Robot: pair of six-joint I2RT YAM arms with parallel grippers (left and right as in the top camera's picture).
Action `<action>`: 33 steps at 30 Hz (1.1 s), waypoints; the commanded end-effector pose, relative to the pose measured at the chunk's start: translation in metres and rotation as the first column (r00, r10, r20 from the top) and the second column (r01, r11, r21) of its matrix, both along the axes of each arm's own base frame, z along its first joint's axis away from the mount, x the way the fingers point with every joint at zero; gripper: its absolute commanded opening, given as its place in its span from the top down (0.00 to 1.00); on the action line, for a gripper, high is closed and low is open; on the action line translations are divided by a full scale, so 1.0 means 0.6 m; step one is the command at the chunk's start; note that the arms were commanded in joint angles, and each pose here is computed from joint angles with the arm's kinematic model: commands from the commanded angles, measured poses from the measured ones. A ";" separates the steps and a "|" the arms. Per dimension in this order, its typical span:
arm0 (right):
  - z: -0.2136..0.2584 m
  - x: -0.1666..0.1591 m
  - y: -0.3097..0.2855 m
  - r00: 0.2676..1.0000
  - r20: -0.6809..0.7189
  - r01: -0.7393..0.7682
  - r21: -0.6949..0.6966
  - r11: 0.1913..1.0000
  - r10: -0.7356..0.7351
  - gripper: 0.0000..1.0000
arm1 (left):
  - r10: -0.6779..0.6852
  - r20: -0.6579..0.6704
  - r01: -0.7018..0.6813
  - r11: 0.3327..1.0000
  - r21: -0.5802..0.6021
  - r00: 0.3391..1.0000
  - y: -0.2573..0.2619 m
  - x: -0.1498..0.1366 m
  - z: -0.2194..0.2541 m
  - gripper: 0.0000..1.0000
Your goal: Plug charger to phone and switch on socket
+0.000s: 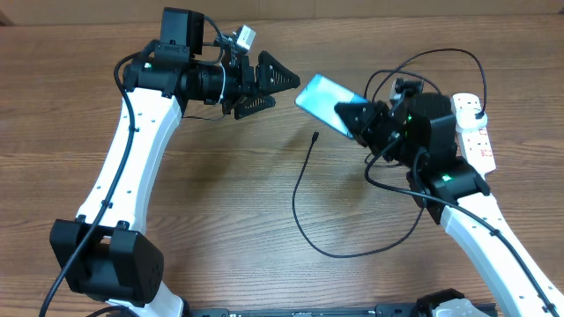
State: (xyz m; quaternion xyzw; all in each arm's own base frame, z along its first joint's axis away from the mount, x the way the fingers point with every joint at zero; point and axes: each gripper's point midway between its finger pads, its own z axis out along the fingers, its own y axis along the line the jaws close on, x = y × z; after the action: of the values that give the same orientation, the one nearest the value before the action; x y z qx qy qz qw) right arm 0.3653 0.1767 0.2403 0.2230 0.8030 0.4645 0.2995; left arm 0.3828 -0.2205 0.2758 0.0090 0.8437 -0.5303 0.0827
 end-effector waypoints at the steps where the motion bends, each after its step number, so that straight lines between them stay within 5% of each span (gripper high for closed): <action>1: 0.095 0.023 -0.007 0.986 0.109 0.118 0.051 0.992 -0.123 0.96 | -0.015 -0.012 0.015 1.000 -0.027 1.000 -0.002 0.003 0.000 0.00; 8: 0.109 0.043 -0.005 0.965 0.014 0.254 0.212 0.944 -0.263 0.96 | -0.048 -0.064 0.040 0.993 -0.115 0.997 -0.017 0.019 -0.007 0.00; 16: 0.107 0.067 0.050 0.966 -0.052 0.253 0.366 0.895 -0.251 0.96 | -0.037 -0.158 0.005 0.980 -0.197 0.987 -0.032 0.061 -0.024 0.00; 26: 0.051 0.083 0.075 0.960 -0.143 0.277 0.357 0.892 -0.241 0.96 | 0.010 -0.201 -0.056 0.974 -0.221 0.980 -0.037 0.098 -0.028 0.01; 33: 0.073 0.099 0.075 0.952 -0.140 0.306 0.444 0.842 -0.272 0.96 | 0.109 -0.301 -0.174 0.964 -0.199 0.947 -0.034 0.123 -0.029 0.14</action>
State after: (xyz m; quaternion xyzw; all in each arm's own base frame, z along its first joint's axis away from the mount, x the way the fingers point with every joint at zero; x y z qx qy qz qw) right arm 0.4182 0.2207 0.2618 0.4123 0.6671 0.5589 0.2694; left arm 0.4464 -0.2441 0.2632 -0.0826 0.7805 -0.6195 0.0141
